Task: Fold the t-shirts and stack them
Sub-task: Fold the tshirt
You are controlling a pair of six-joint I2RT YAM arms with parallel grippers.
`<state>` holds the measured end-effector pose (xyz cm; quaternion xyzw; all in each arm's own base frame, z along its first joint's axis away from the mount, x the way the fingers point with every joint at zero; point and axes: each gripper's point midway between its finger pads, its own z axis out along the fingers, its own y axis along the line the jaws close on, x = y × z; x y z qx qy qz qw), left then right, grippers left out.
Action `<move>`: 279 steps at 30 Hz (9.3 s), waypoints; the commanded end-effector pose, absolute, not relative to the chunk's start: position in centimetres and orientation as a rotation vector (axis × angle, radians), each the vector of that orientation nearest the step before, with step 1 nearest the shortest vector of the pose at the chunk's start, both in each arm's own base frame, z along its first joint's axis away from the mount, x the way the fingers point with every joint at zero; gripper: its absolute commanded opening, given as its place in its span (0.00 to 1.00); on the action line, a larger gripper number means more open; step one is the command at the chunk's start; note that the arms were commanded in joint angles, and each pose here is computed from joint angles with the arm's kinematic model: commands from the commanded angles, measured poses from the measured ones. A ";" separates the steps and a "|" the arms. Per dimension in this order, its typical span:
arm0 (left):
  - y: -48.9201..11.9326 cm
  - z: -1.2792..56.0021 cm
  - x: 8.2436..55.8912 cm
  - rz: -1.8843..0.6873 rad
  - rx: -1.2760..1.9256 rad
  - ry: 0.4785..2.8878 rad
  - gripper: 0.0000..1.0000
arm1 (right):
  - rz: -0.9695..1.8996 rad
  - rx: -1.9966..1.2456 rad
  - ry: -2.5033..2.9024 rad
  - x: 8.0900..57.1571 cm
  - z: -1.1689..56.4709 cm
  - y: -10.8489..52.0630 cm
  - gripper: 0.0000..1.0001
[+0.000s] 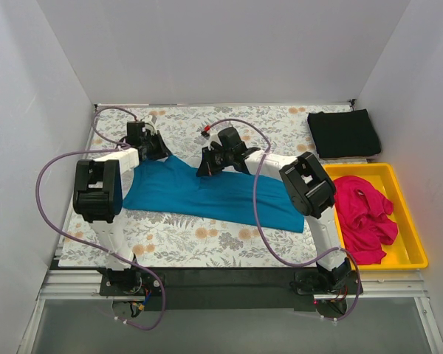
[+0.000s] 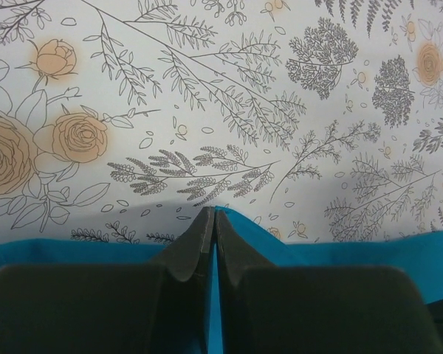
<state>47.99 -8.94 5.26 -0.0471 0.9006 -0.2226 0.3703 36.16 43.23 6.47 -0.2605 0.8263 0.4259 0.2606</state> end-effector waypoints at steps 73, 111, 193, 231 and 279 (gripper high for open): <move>-4.0 13.1 38.3 -0.510 -0.460 2.050 0.43 | 1.204 -1.134 2.003 30.2 10.6 43.1 0.38; -3.0 -2.1 42.4 -0.265 -1.018 2.556 0.39 | 0.435 -0.994 2.911 16.0 -0.6 22.4 0.54; -29.3 6.2 54.3 -0.399 0.004 2.377 0.55 | 0.554 -0.648 2.616 22.2 8.0 23.3 0.65; -21.2 4.8 16.5 -0.321 -0.136 2.975 0.73 | 0.678 -0.549 2.890 13.7 1.4 22.2 0.35; -20.8 5.2 21.4 -0.266 -0.157 2.940 0.00 | 0.628 -0.576 2.734 22.3 7.7 25.0 0.01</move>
